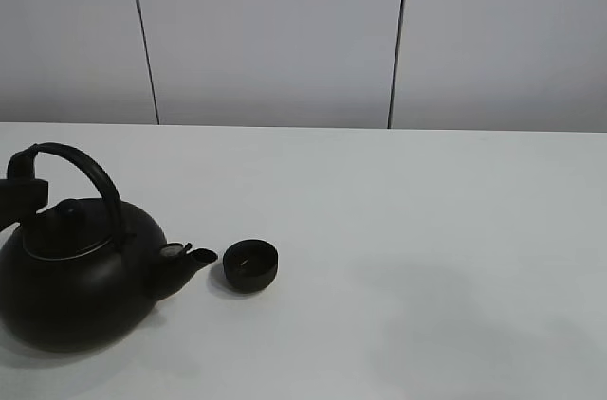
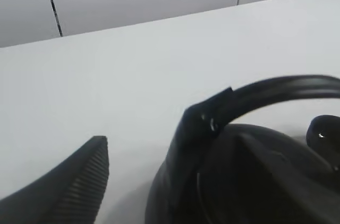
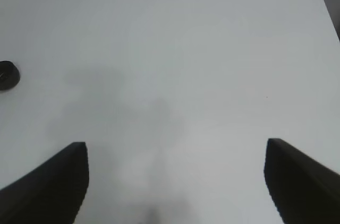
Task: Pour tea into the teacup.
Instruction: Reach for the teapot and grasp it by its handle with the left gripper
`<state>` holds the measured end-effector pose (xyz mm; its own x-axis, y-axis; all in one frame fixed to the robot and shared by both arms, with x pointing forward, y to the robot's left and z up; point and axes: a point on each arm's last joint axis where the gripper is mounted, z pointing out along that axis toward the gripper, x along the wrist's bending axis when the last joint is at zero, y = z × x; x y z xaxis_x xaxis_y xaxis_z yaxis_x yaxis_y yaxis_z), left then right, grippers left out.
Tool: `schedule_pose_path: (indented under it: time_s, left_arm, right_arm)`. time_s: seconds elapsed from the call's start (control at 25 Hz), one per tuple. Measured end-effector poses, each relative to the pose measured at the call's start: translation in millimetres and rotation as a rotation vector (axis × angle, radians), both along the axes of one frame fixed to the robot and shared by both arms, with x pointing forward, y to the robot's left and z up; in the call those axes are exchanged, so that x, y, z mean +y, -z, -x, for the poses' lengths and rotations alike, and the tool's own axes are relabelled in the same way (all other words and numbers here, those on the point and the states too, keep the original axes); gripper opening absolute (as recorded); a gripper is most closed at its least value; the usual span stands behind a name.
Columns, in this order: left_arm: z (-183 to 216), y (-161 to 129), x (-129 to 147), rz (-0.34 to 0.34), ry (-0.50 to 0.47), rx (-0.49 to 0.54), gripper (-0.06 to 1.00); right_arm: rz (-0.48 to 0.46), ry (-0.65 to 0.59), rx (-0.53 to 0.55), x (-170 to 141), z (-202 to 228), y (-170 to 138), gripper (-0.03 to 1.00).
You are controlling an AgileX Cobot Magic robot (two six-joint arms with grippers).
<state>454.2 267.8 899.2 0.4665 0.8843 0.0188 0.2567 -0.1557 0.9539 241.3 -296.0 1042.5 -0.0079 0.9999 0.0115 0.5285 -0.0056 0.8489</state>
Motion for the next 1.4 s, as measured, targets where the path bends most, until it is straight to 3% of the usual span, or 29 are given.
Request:
schedule_pose_path:
  time_s: [0.24, 0.48, 0.88, 1.0, 1.12, 1.4]
  left_arm:
    - [-8, -4, 3, -0.002, -0.009, -0.030, 0.47]
    - [-10, 15, 3, 0.011, -0.007, 0.042, 0.47]
    - [-18, 16, 3, 0.011, -0.005, 0.030, 0.45]
    - [-23, 14, 3, 0.019, 0.001, 0.031, 0.37]
    - [-23, 14, 0, 0.030, 0.037, 0.037, 0.14]
    - [-24, 13, 0, 0.029, 0.031, 0.040, 0.14]
  right_arm:
    - [0.000, 0.000, 0.000, 0, 0, 0, 0.62]
    - [0.000, 0.000, 0.000, 0, 0, 0, 0.62]
    - [0.001, 0.000, 0.000, 0, 0, 0, 0.62]
    - [0.001, 0.000, 0.000, 0, 0, 0, 0.62]
    - [0.001, 0.000, 0.001, 0, 0, 0, 0.62]
    - [0.001, 0.000, 0.001, 0, 0, 0, 0.62]
